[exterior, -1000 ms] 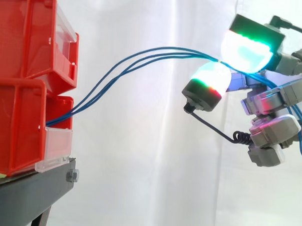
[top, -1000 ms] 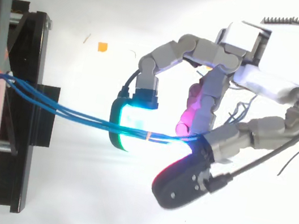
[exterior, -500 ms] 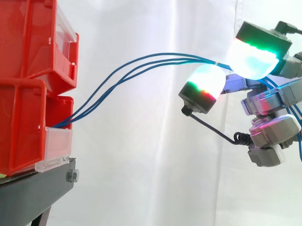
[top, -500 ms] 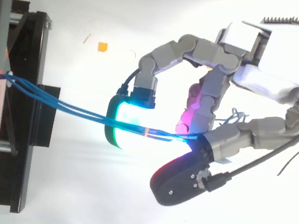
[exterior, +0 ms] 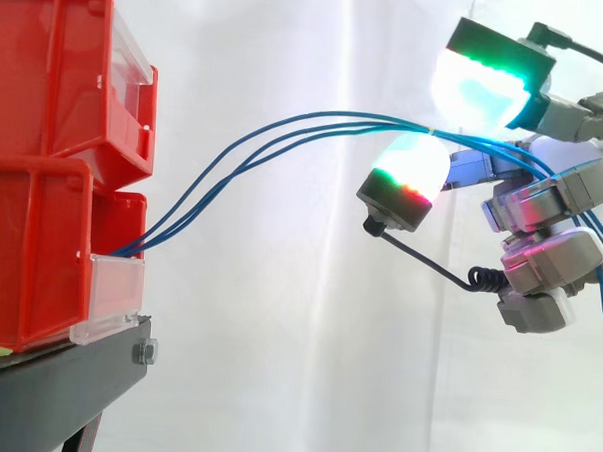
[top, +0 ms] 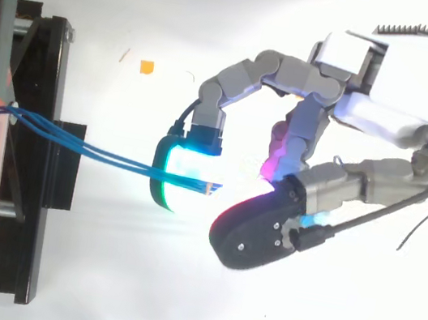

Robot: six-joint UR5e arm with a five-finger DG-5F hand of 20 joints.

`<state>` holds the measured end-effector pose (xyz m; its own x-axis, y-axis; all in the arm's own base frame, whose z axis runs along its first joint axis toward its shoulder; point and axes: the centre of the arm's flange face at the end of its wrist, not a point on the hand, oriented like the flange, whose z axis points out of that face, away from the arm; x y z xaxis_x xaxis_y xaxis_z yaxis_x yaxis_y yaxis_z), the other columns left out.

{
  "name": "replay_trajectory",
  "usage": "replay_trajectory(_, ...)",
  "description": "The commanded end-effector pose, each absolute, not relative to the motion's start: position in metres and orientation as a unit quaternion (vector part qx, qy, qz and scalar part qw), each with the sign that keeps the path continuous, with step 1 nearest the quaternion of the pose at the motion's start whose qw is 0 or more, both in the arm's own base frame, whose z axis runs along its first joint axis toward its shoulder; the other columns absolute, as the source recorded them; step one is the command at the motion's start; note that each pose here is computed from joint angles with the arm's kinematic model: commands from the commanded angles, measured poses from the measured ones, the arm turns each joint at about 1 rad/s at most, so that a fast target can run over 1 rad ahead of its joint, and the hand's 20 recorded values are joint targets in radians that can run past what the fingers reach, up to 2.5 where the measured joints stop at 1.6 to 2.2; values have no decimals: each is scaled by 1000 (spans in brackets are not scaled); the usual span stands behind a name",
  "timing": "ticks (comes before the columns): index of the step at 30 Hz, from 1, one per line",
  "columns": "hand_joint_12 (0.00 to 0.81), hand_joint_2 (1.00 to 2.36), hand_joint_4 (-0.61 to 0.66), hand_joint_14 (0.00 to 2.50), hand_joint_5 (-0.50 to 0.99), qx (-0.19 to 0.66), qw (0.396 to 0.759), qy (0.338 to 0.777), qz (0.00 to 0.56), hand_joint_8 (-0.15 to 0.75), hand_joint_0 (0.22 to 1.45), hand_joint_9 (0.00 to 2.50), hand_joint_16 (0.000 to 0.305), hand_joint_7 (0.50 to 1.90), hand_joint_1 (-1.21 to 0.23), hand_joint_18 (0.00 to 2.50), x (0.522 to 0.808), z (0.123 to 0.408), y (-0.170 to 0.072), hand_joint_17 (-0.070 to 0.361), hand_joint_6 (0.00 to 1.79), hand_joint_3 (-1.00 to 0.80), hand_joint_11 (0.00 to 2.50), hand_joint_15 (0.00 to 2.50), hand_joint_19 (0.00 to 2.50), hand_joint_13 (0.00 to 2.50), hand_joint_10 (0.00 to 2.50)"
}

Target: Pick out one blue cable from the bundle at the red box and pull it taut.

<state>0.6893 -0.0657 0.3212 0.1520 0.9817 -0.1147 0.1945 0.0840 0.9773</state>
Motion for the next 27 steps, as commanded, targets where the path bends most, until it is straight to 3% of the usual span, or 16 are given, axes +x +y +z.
replay_trajectory(1,418,1000,-66,32,-109,558,514,526,384,259,500,1648,59,900,-531,1061,689,321,-66,133,833,-500,1453,1125,947,1297,29)
replay_trajectory(5,390,1000,-99,34,-109,559,514,526,383,229,588,1647,53,956,-529,1013,689,321,-66,119,831,-500,1481,1139,981,1284,33)
replay_trajectory(10,389,1004,-109,34,-113,558,514,527,383,230,648,1617,53,960,-714,1011,689,321,-66,119,835,-442,1507,1143,985,1278,33)
replay_trajectory(18,389,1017,-76,34,-131,558,514,528,382,245,698,1556,53,1002,-874,1005,689,321,-66,120,872,-279,1505,1113,977,1247,33)
replay_trajectory(24,380,1011,-168,34,-138,558,514,527,383,245,800,1545,51,1113,-905,978,689,321,-66,116,898,-378,1489,1124,983,1226,30)
replay_trajectory(26,376,1001,-196,34,-138,558,514,527,383,239,822,1540,51,1080,-882,974,689,321,-66,114,906,-481,1508,1126,982,1229,31)
replay_trajectory(27,375,1000,-212,35,-140,559,513,528,382,246,815,1533,50,990,-906,993,689,321,-66,113,916,-500,1506,1126,958,1230,31)
